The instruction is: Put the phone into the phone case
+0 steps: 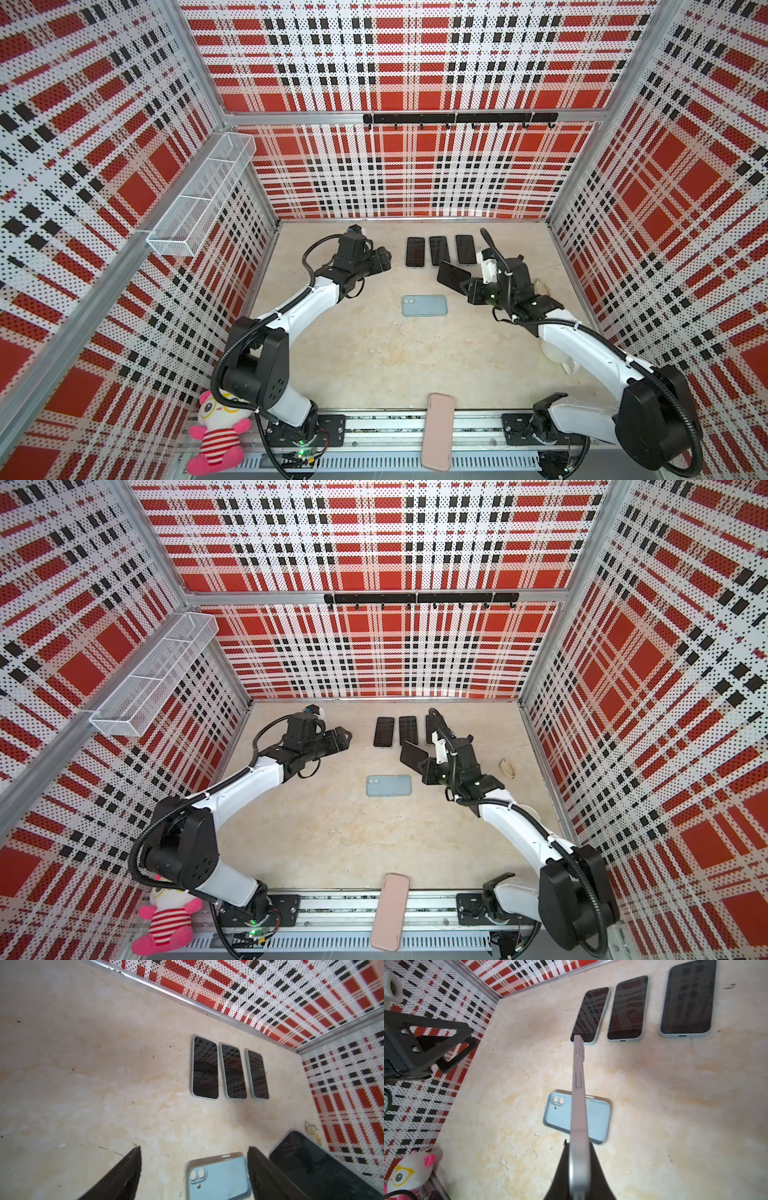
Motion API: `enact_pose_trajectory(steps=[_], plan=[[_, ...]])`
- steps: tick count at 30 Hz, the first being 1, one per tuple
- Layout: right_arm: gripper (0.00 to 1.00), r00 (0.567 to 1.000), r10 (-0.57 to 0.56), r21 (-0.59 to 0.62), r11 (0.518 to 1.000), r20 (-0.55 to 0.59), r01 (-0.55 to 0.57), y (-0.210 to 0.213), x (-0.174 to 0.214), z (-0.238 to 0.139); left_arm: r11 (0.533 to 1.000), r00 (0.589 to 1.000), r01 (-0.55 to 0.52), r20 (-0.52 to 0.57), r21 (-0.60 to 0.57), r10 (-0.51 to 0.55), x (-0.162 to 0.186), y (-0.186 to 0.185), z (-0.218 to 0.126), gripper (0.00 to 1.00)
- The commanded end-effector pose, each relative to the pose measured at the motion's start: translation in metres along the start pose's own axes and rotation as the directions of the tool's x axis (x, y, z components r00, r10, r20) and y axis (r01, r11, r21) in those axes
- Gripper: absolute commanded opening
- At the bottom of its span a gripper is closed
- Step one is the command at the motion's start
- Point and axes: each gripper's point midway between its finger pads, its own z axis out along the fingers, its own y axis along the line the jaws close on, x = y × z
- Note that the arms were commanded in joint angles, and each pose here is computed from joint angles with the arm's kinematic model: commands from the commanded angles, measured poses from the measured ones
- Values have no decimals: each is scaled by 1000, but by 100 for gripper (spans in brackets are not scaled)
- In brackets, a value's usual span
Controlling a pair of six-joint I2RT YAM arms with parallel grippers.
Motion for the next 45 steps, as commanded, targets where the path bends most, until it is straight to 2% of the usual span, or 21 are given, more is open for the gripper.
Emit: enact_pose_trajectory(steps=[1,5,10,14,18,22,28,34,45], plan=[[0,989,-41,-54,998,-139,34,-1,13,-28,989,989,-145,6,-33,146,6,-6,5,81],[0,976,11,-66,997,-220,-26,-16,13,-37,987,985,-151,-82,48,154,28,-17,17,80],[0,952,34,-98,993,-304,-67,-20,13,-37,970,936,-225,-256,88,241,64,-19,32,75],[0,937,50,-129,987,-346,-100,-16,9,-30,967,918,-230,-306,105,252,84,-12,36,68],[0,895,97,-193,961,-435,-198,-10,13,-11,966,899,-206,-360,158,251,104,-14,41,61],[0,848,140,-232,928,-511,-293,-10,23,10,967,875,-170,-423,191,238,126,-12,45,61],[0,829,142,-268,905,-540,-330,-8,28,26,960,853,-152,-459,234,247,141,-18,45,63],[0,807,146,-271,895,-572,-354,-12,36,40,962,829,-89,-516,259,216,160,-17,52,63],[0,779,137,-290,878,-612,-382,-11,43,65,963,815,-5,-556,270,160,170,-12,60,58]])
